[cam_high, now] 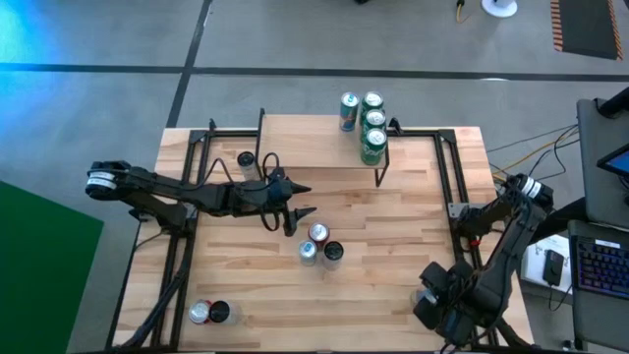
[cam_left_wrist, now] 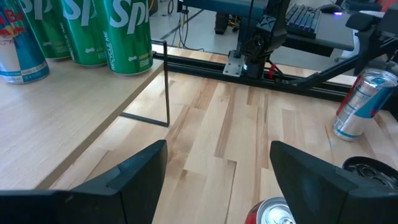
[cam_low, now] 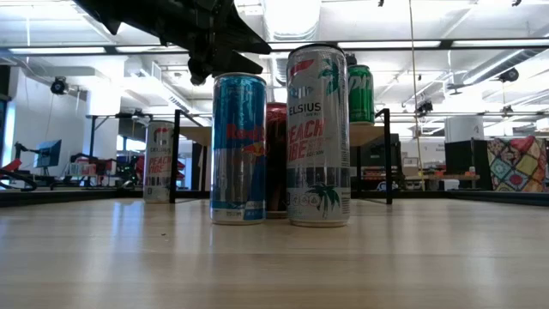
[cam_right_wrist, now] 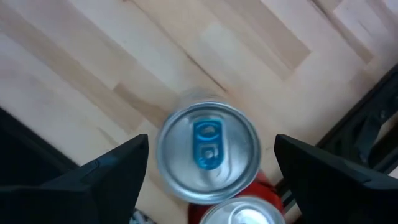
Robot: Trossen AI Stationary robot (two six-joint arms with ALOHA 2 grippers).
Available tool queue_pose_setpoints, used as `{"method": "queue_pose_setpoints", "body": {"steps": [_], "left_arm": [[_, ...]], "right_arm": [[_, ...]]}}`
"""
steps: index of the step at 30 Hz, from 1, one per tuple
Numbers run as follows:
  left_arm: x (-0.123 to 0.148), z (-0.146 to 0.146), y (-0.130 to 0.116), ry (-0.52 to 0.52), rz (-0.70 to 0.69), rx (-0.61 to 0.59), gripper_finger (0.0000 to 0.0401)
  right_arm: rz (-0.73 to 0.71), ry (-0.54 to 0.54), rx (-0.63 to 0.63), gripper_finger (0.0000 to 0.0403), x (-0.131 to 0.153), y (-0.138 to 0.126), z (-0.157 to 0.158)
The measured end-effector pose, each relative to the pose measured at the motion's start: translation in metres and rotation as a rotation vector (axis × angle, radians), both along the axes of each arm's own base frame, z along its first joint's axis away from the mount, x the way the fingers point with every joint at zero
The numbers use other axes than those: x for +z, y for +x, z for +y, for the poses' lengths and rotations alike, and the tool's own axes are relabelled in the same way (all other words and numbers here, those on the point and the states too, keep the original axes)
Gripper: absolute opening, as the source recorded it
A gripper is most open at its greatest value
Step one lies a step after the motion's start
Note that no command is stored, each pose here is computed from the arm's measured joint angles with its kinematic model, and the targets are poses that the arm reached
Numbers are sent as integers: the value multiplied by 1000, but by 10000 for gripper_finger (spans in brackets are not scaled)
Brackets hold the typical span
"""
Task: Place canned beverage on shelf
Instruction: Put the bottom blue soda can on the shelf aligned with the other blue soda can
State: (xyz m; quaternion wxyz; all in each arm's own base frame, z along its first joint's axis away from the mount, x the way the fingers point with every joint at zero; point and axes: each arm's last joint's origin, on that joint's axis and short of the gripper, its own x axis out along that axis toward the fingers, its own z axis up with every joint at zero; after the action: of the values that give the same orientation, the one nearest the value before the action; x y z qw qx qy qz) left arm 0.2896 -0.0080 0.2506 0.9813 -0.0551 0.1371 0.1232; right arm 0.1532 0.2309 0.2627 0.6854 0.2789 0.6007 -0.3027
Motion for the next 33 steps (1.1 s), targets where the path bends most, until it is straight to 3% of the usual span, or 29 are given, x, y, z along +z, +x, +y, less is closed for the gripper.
{"method": "queue_pose_setpoints", "body": {"steps": [20,28,33], "left_arm": [[-7,-1,4,-9,27,2,270],[-7,-1,4,-9,26,2,270],[-7,-1,4,-9,26,1,270]], "right_arm": [[23,-4,64,321,-6,0,0],[32,-19,69,232,-11,1,2],[29,-10,83,226,-6,0,-2]]}}
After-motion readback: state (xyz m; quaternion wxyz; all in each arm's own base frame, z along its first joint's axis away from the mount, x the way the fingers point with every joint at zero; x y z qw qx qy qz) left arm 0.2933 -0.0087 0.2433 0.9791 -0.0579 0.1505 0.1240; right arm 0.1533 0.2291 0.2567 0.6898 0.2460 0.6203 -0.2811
